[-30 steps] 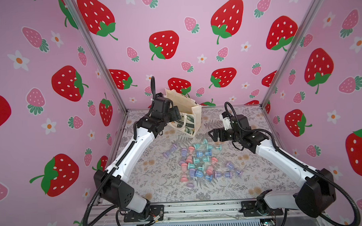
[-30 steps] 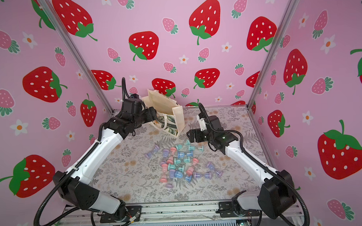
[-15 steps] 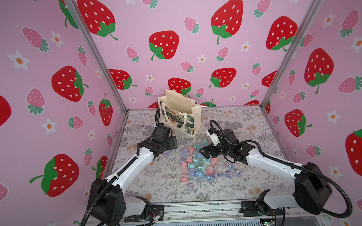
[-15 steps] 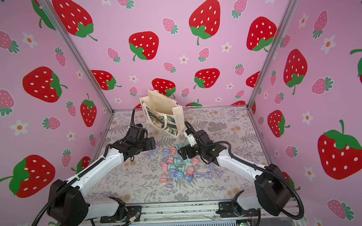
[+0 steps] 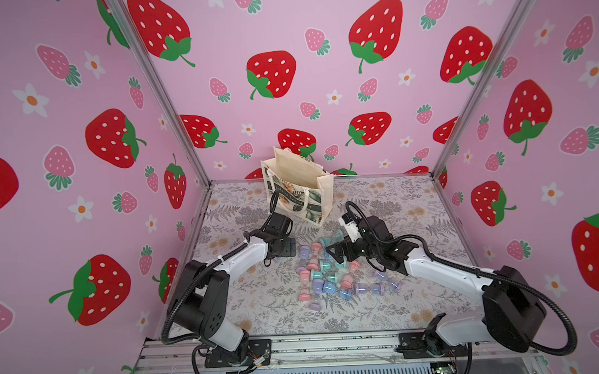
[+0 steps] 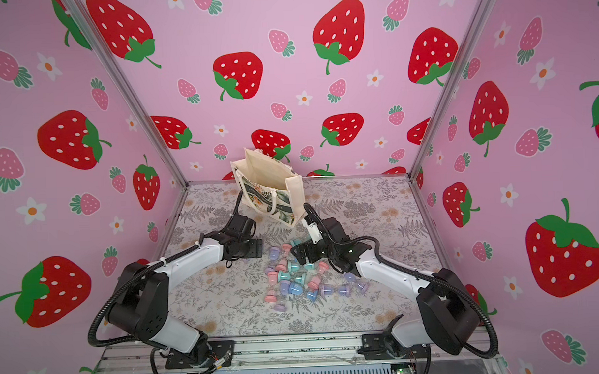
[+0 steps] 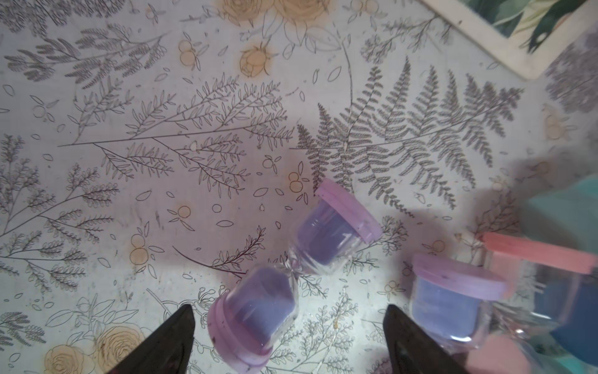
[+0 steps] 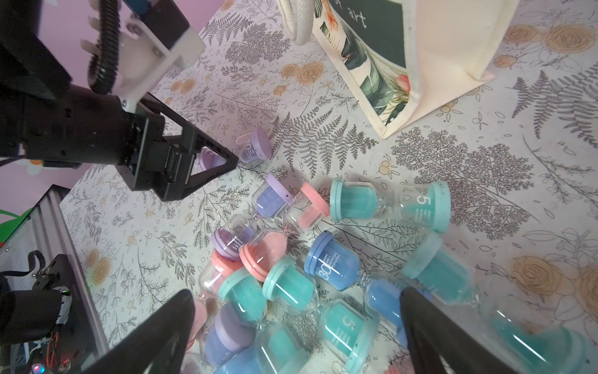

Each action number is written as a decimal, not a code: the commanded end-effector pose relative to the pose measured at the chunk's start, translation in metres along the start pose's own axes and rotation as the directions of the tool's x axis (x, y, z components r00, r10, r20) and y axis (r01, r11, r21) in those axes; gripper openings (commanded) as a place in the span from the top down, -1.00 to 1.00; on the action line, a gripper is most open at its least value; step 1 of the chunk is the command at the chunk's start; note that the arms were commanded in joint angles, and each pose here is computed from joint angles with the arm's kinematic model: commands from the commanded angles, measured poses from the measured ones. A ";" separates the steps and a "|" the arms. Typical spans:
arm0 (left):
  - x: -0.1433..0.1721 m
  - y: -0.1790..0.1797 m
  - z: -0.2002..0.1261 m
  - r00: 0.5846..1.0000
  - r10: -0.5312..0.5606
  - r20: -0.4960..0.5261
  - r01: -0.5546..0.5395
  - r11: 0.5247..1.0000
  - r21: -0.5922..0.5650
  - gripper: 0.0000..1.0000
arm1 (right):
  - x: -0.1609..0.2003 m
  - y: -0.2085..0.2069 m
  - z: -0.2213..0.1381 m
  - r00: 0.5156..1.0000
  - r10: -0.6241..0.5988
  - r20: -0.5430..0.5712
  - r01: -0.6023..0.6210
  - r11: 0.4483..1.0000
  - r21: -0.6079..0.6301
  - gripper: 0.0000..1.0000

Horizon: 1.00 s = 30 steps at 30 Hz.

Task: Put the hourglass into the canvas bag
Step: Pick up the hourglass from the center of the board.

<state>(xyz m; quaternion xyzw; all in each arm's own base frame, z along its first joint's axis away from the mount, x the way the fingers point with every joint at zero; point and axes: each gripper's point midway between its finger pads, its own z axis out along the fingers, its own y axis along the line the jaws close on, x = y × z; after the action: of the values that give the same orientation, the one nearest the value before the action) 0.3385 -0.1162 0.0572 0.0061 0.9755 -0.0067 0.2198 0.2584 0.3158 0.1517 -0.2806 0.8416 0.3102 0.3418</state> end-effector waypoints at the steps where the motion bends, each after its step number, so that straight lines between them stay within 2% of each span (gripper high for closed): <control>1: -0.001 0.001 0.008 1.000 0.020 -0.017 -0.020 1.000 0.015 -0.83 | 0.001 -0.001 0.003 1.000 0.005 0.007 -0.005 1.000 0.009 -0.99; 11: 0.012 -0.012 0.022 0.995 0.035 -0.090 -0.027 0.996 0.090 -0.73 | 0.003 -0.005 0.005 1.000 0.009 0.000 -0.009 1.000 0.026 -0.98; 18: 0.026 -0.022 0.024 0.990 0.071 -0.123 -0.064 0.996 0.057 -0.65 | 0.005 -0.008 0.008 1.000 0.011 -0.007 -0.011 0.999 0.039 -0.99; 30: 0.045 -0.028 0.031 0.984 0.065 -0.167 -0.058 0.997 0.047 -0.30 | 0.006 -0.010 0.008 1.000 0.017 -0.010 -0.017 0.999 0.051 -0.99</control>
<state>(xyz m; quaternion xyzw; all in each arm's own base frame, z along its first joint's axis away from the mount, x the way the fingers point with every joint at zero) 0.3170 -0.1462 0.0183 0.0431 0.9869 -0.0297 0.1525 0.2645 0.3126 0.1412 -0.2683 0.8526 0.2925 0.3398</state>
